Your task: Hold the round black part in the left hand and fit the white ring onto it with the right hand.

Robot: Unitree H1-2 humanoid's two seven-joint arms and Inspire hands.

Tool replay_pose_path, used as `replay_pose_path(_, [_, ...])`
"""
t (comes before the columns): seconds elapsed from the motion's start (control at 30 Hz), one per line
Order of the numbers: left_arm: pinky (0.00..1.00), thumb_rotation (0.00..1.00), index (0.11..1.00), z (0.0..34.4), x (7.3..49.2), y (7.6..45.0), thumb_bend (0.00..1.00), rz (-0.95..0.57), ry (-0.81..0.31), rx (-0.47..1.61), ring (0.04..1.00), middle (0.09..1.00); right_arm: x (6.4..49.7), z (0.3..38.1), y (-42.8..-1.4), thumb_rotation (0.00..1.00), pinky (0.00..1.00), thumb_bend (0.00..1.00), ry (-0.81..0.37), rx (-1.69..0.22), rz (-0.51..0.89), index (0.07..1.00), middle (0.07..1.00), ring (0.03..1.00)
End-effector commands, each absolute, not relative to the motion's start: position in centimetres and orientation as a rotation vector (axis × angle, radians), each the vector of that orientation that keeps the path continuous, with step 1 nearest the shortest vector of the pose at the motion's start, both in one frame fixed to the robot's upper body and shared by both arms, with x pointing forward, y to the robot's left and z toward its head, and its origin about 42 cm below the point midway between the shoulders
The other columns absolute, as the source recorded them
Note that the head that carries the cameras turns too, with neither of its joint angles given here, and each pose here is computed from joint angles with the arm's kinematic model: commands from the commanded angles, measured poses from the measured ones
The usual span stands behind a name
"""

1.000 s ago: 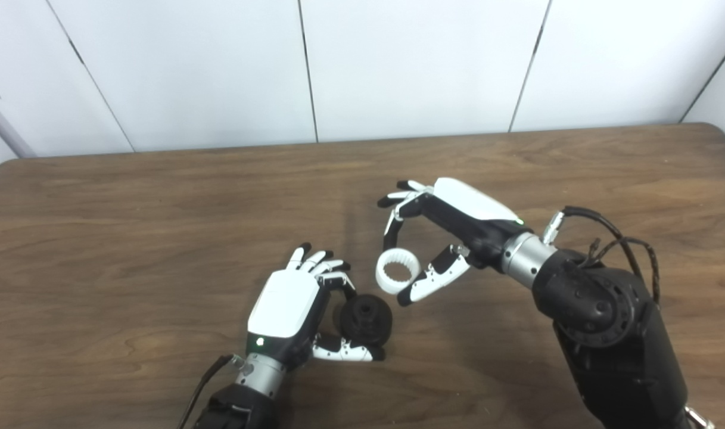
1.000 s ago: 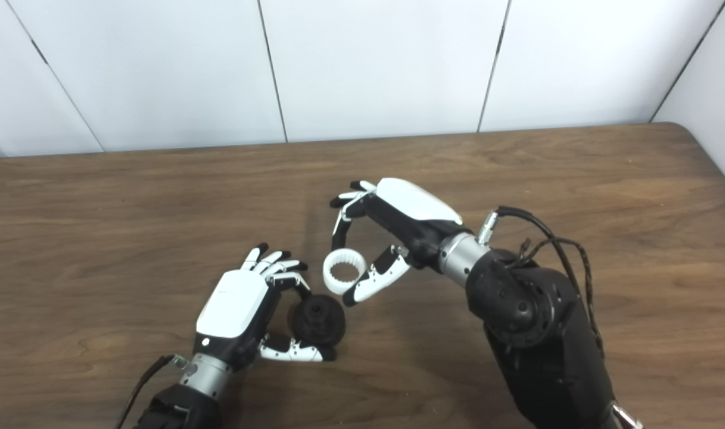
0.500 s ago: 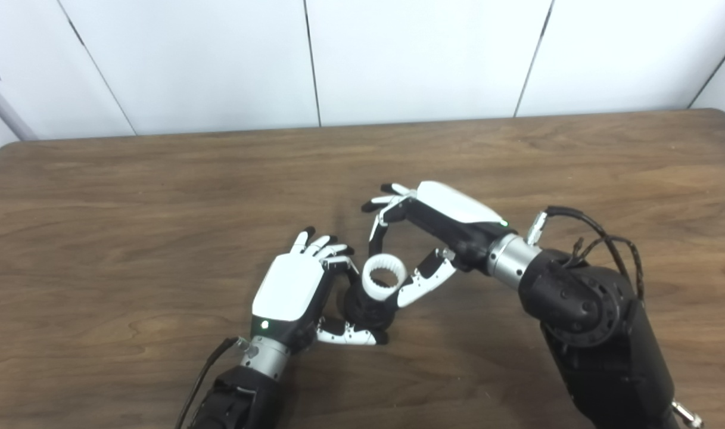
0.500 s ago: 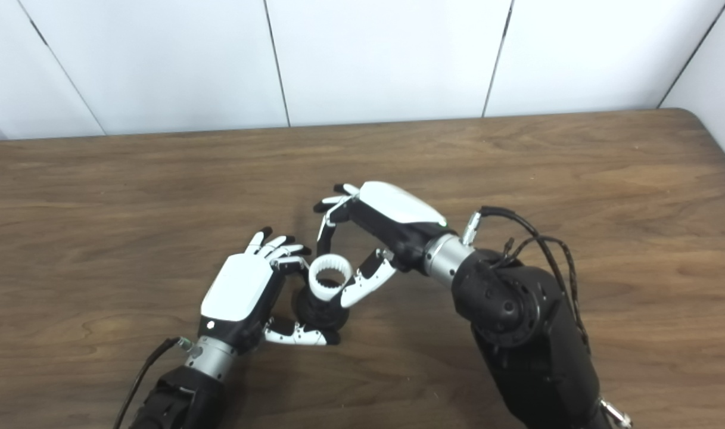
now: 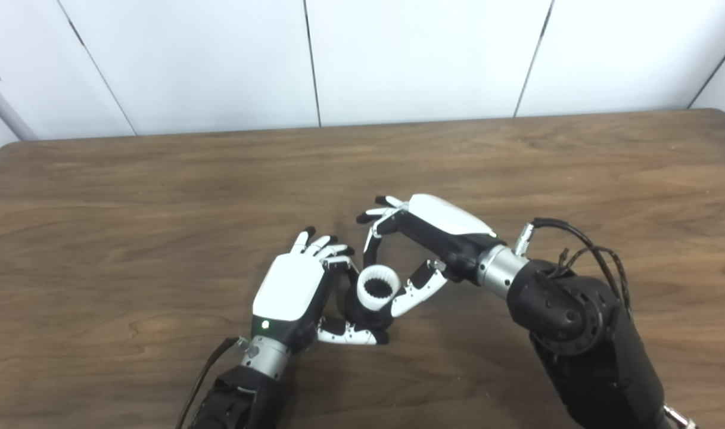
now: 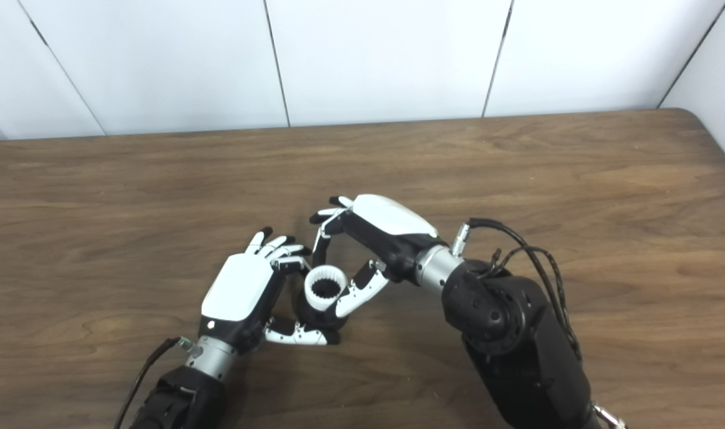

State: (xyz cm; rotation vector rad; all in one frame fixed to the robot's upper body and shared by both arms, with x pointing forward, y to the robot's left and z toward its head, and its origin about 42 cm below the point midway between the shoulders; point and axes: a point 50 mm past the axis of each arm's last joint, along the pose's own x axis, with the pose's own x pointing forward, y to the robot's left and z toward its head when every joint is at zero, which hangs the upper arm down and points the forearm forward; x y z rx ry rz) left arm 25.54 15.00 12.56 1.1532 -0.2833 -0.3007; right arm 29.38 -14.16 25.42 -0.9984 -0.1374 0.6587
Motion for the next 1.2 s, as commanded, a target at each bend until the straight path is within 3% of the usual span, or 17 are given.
replay_pose_path(0.0, [1.0, 0.06, 0.487, 12.4, 25.56, 14.56, 0.52, -0.329, -0.279, 1.178, 0.893, 0.799, 29.74, 26.57, -14.04, 0.13, 1.0, 0.52, -0.201, -1.007, 0.622, 0.483, 0.888, 1.0])
replay_pose_path(1.17, [1.0, 0.06, 0.487, 12.38, 25.68, 14.31, 0.52, -0.323, -0.293, 1.174, 0.889, 0.795, 30.61, 25.91, -14.06, 0.13, 1.0, 0.52, -0.212, -1.016, 0.594, 0.483, 0.882, 1.0])
